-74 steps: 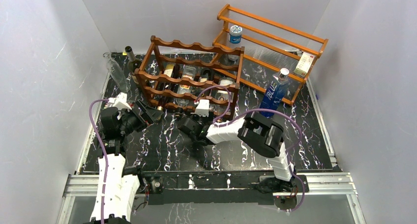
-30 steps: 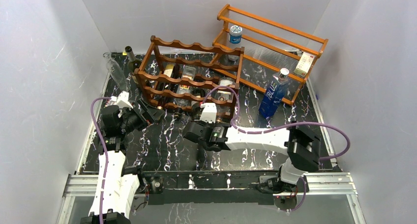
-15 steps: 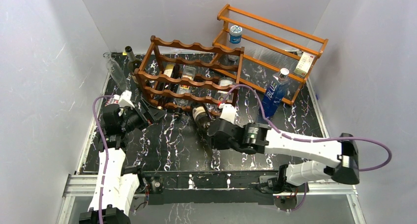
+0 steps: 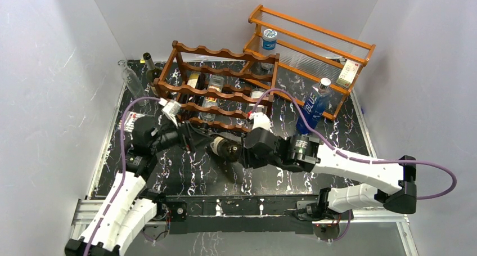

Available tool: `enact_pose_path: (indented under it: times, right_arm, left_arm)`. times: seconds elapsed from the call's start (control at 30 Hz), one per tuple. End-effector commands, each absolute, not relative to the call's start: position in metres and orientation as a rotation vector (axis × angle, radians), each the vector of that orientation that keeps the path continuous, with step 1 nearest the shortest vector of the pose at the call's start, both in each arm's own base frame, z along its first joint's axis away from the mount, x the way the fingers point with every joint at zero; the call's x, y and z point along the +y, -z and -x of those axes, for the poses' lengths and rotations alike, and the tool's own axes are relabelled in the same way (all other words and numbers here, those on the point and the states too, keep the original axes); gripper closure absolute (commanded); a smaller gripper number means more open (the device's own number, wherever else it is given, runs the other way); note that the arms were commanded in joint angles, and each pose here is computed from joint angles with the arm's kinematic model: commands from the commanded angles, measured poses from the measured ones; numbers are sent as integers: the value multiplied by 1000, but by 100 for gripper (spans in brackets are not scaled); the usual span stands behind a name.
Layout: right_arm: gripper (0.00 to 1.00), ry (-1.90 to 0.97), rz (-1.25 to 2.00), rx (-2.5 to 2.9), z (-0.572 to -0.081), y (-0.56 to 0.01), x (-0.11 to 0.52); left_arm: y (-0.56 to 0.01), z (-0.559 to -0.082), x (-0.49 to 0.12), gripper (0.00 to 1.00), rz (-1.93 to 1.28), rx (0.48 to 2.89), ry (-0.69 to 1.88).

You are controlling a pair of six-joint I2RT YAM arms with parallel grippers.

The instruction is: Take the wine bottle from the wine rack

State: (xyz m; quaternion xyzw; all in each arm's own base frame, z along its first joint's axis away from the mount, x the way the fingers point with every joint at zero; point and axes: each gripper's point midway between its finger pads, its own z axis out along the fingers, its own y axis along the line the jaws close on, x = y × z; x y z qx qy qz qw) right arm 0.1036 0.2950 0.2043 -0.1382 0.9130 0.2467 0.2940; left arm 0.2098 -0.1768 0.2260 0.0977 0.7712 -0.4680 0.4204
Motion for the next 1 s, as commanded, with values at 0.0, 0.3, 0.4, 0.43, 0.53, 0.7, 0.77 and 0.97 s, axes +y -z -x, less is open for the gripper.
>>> enact_pose_path:
  times: [0.0, 0.3, 0.4, 0.43, 0.53, 0.7, 0.77, 0.97]
  right_arm:
    - [100, -642, 401, 2370, -134, -242, 292]
    - [100, -883, 622, 2492, -133, -249, 301]
    - [100, -882, 678, 2495, -130, -260, 301]
    - [100, -893, 708, 2485, -129, -271, 302]
    - [100, -914, 727, 2463, -126, -281, 300]
    - [100, -933, 729, 2442, -124, -285, 298]
    - [100, -943, 727, 2432, -124, -287, 298]
    - [100, -936, 721, 2418, -125, -287, 295]
  left_arm:
    - [-264, -189, -202, 7, -588, 1698, 1080]
    - [-260, -165, -265, 7, -1178, 1379, 885]
    - [-254, -162, -295, 7, -1317, 1326, 857]
    - [-249, -164, -309, 7, -1373, 1302, 824]
    - [-240, -173, -324, 11, -1405, 1285, 763]
    - [-236, -172, -335, 30, -1383, 1244, 756]
    - [-228, -170, -337, 42, -1401, 1266, 760]
    - [-219, -169, -331, 47, -1360, 1329, 751]
